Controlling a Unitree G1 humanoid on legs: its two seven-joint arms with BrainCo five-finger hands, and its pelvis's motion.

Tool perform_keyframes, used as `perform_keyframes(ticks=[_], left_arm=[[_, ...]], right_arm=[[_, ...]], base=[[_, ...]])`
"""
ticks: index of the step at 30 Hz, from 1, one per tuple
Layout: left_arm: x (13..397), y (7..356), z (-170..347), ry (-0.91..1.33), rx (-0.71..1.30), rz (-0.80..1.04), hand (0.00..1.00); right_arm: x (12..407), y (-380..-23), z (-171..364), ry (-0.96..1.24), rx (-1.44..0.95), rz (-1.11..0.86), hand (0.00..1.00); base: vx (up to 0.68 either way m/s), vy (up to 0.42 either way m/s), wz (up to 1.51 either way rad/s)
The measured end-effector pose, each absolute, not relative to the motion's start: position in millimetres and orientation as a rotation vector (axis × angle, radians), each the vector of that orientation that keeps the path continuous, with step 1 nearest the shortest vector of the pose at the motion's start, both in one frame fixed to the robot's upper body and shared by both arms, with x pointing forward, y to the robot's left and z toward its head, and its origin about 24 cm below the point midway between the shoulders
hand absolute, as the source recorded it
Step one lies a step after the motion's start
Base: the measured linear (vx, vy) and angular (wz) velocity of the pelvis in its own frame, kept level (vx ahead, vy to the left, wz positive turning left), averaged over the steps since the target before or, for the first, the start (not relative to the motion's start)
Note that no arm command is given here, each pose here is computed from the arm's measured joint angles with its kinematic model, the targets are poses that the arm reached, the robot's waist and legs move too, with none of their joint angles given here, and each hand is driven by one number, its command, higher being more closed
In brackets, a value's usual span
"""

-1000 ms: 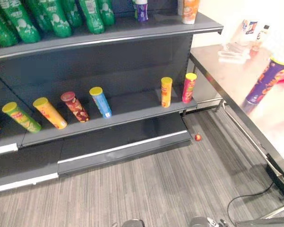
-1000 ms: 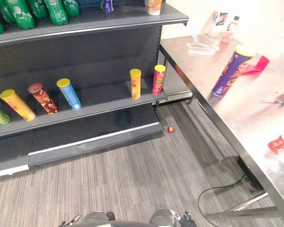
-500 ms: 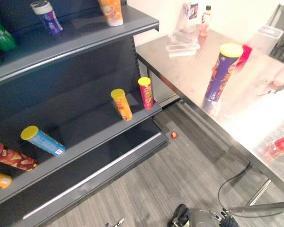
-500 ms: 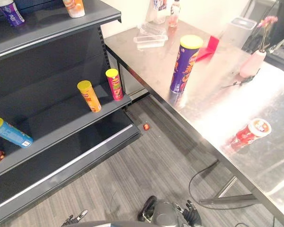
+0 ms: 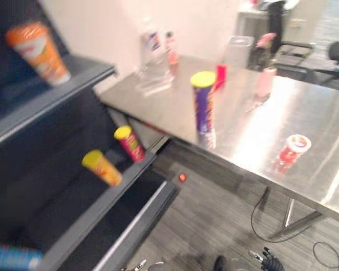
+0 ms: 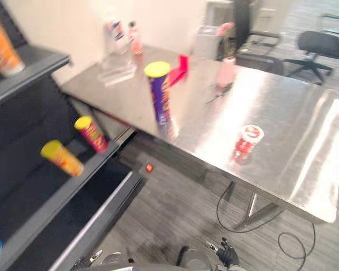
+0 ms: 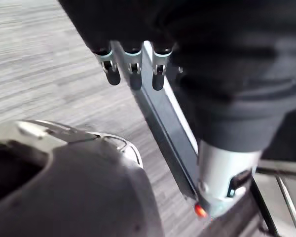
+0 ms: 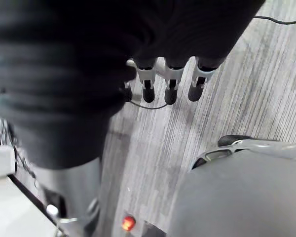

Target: Put the gum and the chips on the shelf.

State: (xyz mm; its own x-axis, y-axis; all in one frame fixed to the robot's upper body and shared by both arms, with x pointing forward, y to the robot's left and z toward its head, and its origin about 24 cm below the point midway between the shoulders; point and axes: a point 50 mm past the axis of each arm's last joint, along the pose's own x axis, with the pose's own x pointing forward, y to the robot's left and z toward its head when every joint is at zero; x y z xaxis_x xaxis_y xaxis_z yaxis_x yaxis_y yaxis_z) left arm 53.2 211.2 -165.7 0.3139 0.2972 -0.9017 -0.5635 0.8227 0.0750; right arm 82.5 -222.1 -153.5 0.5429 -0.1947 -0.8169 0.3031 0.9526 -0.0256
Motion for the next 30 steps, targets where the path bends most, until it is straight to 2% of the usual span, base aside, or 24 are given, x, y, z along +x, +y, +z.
perform_keyframes(ticks=[6,14,24,30], left_arm=[[50.6,200.8,-168.1,1.149,-0.289,0.577,0.0],[55.5,219.3,-164.9,1.148,-0.177,0.528,0.0],[51.9,215.4,-166.0,1.156,-0.165,0.47,0.0],[48.9,213.9,-167.3,1.179,-0.181,0.466,0.0]], right_arm=[[74.9,-228.5,-155.2,0.994,0.076,-0.285,0.0],[56.9,-213.6,-160.7,1.023,0.101,-0.35,0.0],[59.6,-216.2,-158.0,0.976,0.078,-0.404,0.0],[53.2,-219.5,-159.1,0.995,0.103,-0.533,0.0]], base=[[0.2,0.261,-1.46],[0.14,0.23,-0.39],[-0.02,0.007,-0.34],[0.04,-0.006,0.14]])
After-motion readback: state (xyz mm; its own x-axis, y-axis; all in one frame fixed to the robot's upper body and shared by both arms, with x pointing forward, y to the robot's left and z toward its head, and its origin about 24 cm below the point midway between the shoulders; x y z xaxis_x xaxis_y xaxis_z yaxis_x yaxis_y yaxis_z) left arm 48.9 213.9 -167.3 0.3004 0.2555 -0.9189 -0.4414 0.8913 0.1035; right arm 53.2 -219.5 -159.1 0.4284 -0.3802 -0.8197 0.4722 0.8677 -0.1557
